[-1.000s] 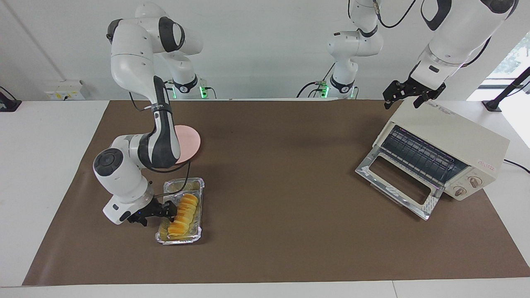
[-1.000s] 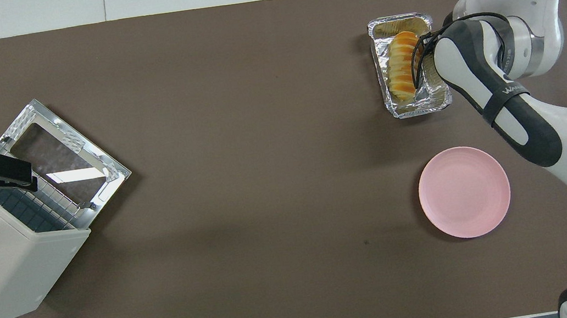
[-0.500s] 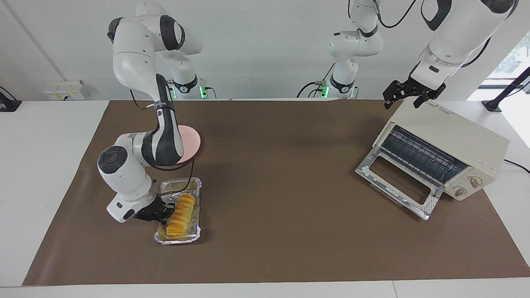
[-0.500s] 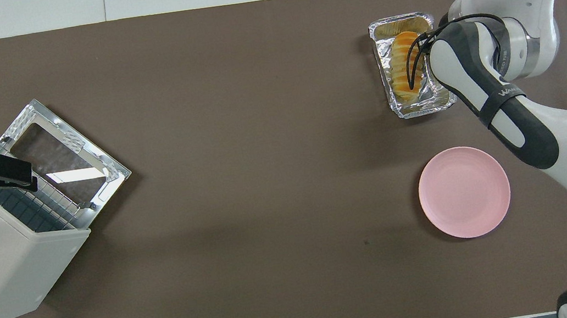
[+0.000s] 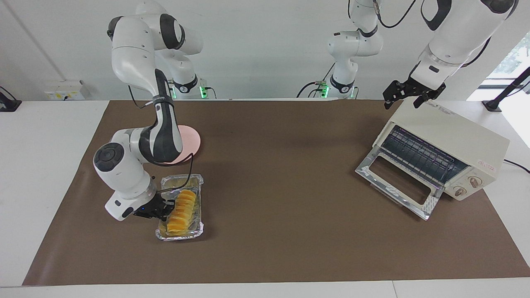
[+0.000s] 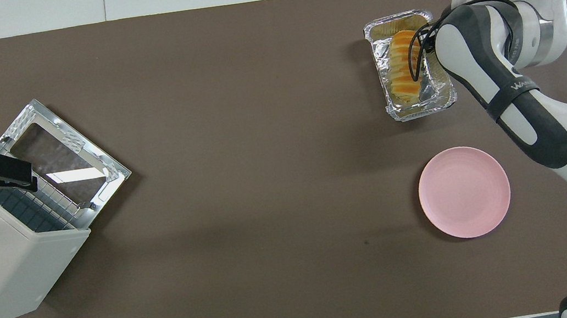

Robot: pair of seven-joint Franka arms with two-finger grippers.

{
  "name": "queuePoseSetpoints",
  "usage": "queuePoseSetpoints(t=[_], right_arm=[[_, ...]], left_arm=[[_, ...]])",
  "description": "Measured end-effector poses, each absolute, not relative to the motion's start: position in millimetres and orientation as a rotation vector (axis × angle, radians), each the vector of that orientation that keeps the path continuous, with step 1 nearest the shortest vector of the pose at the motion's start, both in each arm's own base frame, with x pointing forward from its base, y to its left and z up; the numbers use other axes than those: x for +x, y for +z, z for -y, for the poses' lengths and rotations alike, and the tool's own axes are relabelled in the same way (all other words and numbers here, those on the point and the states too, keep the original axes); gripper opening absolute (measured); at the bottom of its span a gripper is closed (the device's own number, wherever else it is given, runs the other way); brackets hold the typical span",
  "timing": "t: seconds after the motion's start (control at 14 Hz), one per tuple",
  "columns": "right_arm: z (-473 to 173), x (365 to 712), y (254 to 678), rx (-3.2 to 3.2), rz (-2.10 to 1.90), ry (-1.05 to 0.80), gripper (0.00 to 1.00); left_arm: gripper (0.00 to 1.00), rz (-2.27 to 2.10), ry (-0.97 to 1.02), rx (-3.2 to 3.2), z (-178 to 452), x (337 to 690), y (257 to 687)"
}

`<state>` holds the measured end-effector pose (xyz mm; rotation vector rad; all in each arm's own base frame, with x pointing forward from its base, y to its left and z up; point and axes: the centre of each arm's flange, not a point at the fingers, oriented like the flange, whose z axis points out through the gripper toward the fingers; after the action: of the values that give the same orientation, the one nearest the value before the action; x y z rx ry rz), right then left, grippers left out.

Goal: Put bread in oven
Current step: 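Push the foil tray with the right gripper toward the toaster oven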

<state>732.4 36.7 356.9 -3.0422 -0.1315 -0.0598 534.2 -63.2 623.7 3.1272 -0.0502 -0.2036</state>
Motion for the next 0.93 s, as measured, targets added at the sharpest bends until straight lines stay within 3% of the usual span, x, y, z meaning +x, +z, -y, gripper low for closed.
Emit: queuePoseSetpoints(t=[0.36,0.64,0.93], right_arm=[[-139,723,424,-3.022,-0.01,-0.009,0.02],[-271,686,429,-3.013,-0.124,0.013,0.02],[-343,662,419,-2.991,-0.098,-0.045,0.02]], left_arm=[[1.0,0.05,-0.204,3.127,63,534,624],[1.0,0.05,-0.204,3.127,63,534,624],[1.0,0.05,-0.204,3.127,63,534,624]])
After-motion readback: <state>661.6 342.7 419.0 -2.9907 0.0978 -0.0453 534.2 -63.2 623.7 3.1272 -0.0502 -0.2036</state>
